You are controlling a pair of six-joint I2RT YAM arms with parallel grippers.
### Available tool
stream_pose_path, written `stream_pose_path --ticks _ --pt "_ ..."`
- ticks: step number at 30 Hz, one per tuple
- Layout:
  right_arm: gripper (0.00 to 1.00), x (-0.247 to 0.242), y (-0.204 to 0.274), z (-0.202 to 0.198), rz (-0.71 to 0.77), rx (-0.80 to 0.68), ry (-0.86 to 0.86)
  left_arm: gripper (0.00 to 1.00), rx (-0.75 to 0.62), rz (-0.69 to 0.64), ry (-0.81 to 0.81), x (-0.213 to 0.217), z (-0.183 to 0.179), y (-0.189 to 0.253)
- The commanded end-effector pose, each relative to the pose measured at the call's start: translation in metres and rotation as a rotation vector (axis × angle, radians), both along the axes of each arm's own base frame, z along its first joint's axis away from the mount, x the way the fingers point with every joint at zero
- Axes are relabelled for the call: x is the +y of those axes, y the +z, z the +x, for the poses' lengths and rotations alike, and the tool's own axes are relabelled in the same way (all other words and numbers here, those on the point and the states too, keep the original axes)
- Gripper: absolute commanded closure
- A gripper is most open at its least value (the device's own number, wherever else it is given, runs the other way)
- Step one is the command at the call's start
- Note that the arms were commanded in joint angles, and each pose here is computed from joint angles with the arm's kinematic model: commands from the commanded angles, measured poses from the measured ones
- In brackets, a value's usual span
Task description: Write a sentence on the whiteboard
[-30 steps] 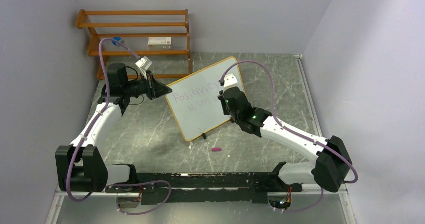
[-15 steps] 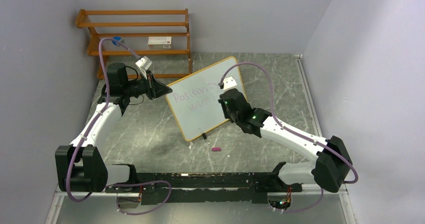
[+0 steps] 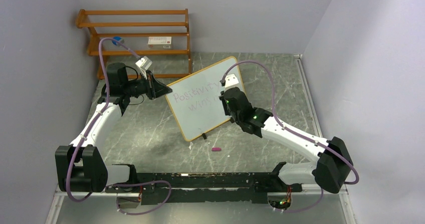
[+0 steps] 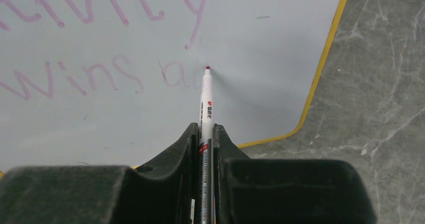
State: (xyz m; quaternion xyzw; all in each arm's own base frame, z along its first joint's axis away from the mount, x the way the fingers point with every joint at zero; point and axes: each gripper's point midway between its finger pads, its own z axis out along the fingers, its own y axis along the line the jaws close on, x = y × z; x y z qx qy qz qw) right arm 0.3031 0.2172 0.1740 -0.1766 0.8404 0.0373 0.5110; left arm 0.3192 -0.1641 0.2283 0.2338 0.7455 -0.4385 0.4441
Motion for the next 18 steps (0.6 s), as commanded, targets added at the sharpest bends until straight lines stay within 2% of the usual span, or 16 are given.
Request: stream_pose_path --ticks 1,18 --pt "1.0 0.0 0.035 0.014 0.058 -0.093 -0.024 0.95 -0.034 0.066 0.002 0.001 0.005 -0.012" --pt "1.0 0.005 0.039 0.028 0.072 -0.096 -0.007 0.95 -0.034 0.065 -0.001 0.001 0.005 -0.013"
